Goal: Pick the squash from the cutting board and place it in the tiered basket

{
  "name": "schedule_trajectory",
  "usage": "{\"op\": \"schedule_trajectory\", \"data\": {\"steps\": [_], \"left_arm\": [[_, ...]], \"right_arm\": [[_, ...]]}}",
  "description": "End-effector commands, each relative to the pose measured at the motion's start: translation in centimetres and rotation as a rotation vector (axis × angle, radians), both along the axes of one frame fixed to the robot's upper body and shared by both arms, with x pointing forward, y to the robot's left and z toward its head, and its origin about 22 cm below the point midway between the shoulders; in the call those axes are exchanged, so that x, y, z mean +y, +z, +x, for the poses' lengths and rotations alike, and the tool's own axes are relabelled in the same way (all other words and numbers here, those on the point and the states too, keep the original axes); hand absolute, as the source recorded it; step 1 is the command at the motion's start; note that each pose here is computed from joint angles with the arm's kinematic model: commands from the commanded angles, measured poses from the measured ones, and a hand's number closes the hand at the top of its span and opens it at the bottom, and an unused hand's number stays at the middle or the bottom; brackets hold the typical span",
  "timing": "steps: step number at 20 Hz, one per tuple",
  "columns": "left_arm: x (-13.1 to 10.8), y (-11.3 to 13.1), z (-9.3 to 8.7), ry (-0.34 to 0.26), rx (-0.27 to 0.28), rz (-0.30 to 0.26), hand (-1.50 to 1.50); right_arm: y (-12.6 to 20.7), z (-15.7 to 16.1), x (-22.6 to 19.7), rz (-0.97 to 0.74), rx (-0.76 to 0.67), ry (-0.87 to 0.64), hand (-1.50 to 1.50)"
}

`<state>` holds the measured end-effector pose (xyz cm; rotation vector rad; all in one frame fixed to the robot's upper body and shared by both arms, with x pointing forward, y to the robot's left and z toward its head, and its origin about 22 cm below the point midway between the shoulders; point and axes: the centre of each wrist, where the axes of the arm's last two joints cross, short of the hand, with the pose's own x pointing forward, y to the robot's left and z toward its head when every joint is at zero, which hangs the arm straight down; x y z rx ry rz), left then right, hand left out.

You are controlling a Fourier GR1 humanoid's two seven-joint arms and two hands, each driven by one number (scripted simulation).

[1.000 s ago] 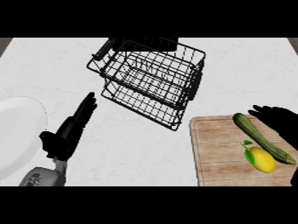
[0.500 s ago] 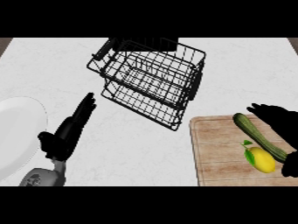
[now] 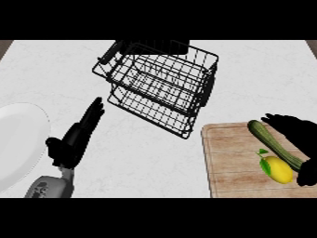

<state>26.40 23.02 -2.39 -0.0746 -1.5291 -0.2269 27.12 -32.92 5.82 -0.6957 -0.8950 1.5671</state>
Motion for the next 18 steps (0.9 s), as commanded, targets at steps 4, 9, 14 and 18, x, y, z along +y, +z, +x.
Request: {"op": "schedule_trajectory", "data": {"steps": [4,9,14,18], "left_arm": [[-0.5,1.4,1.9,0.014,0.001,0.015,0.00],[0.3,-0.6,-0.1,0.005,-0.005,0.002,0.00],[0.0,1.4,-0.7,-0.005,-0.002,0.010,0.00],[0.5,1.1,1.0,-0.004,-0.010,-0.014,0.00]], "right_arm": [[-0.9,0.0,2.0,0.084,-0.002,0.023,1.50],[-2.9,0.4,0.0,0.194,-0.077,0.103,1.50],[-2.9,1.6,1.1,0.209,-0.096,0.108,1.50],[-0.8,-0.9,0.4,0.212,-0.144,0.119,1.50]]}}
